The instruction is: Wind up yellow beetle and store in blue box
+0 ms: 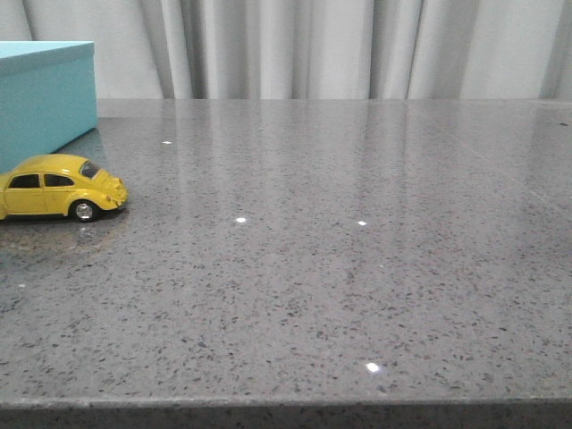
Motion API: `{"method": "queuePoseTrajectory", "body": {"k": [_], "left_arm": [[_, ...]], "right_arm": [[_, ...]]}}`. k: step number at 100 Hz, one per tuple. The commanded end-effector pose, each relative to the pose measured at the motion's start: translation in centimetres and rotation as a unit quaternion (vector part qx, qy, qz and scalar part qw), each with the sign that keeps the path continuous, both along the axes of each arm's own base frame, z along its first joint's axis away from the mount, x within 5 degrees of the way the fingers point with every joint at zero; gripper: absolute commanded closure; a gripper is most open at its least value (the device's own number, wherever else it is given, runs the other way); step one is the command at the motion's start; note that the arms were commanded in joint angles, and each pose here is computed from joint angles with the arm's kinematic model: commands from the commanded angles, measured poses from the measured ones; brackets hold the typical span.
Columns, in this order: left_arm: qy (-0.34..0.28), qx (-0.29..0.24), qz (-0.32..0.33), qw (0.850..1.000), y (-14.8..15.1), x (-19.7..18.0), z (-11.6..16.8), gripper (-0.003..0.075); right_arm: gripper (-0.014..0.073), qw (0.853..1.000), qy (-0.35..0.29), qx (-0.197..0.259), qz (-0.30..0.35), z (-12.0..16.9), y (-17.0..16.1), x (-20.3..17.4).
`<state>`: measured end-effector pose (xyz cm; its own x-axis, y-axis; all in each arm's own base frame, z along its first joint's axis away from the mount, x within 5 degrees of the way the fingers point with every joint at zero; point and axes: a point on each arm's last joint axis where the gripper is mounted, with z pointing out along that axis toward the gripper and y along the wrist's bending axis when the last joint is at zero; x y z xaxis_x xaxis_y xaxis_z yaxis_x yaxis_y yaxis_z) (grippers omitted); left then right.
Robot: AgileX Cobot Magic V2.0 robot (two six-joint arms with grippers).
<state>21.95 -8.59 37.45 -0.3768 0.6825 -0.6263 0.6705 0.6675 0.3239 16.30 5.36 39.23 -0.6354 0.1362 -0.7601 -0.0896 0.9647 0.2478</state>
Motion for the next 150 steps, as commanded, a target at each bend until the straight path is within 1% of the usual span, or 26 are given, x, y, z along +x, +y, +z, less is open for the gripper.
{"method": "queuePoseTrajectory", "body": {"k": [1, 11, 20, 34, 46, 74, 122, 150], "left_arm": [[-0.008, 0.013, -0.038, 0.999, -0.9, 0.8, 1.8, 0.0163], [0.022, 0.039, -0.067, 0.997, -2.0, 2.3, 1.7, 0.0163], [0.038, 0.054, -0.086, 0.994, -2.8, 3.4, 1.4, 0.0163], [0.067, 0.076, -0.106, 0.989, -3.8, 5.0, -0.6, 0.0163], [0.108, 0.092, -0.114, 0.983, -4.2, 5.8, -2.3, 0.0164], [0.144, 0.102, -0.117, 0.977, -4.9, 7.2, -4.5, 0.0174], [0.190, 0.112, -0.121, 0.968, -5.4, 8.1, -6.8, 0.0175], [0.202, 0.115, -0.121, 0.965, -5.5, 8.3, -7.4, 0.0175]], "right_arm": [[0.0086, 0.999, -0.050, 0.013, 0.006, 1.5, 0.0, -0.2], [0.0086, 0.999, -0.050, 0.015, 0.006, 1.5, 0.0, -0.2], [0.0086, 0.999, -0.050, 0.015, 0.006, 1.5, 0.0, -0.2], [0.0086, 0.999, -0.050, 0.015, 0.006, 1.5, 0.0, -0.2], [0.0086, 0.999, -0.050, 0.014, 0.006, 1.5, 0.0, -0.2], [0.0086, 0.999, -0.051, 0.010, 0.010, 1.5, 0.0, -0.2], [0.0086, 0.999, -0.051, 0.010, 0.009, 1.5, 0.0, -0.2], [0.0086, 0.999, -0.051, 0.010, 0.009, 1.5, 0.0, -0.2]]}}
